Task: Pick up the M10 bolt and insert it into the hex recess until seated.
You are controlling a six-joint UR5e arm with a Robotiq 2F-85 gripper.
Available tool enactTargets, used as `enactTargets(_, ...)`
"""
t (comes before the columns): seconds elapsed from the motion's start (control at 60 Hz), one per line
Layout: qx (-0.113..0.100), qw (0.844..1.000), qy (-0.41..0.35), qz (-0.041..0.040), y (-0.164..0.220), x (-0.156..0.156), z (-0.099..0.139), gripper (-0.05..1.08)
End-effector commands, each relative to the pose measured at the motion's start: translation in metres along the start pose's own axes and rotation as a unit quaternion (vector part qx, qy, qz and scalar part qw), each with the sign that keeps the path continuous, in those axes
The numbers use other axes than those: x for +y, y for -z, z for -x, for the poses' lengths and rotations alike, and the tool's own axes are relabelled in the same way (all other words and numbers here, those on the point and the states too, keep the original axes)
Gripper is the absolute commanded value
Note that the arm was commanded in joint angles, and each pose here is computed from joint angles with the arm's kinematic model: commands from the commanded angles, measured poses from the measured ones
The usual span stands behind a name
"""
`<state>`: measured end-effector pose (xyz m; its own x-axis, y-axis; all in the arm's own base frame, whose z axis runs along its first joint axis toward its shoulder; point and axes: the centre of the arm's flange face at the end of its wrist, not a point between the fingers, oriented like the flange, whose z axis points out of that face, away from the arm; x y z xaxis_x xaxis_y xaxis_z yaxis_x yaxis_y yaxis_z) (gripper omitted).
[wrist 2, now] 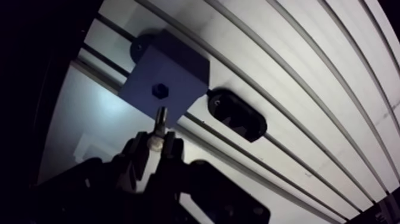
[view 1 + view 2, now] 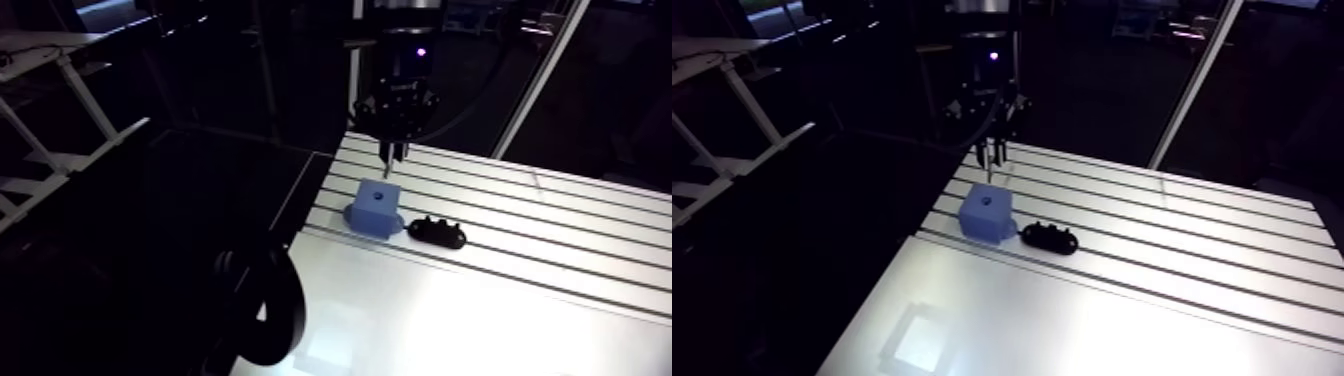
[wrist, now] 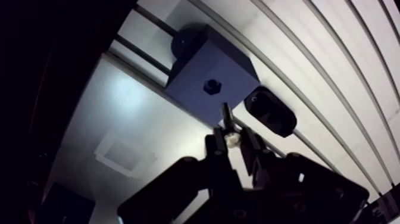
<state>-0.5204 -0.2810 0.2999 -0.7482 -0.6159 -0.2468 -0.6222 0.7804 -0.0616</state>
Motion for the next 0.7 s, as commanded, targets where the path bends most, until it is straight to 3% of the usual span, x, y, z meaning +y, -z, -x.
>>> enactTargets(0.017,-0.001,1.0,0.0,-0.0006,-0.0052,-0.0026,-0.0032,1.08)
enactTargets(0.7,-0.001,1.0,-0.012,-0.0006,-0.0125,-0.0094,-0.0048,1.08)
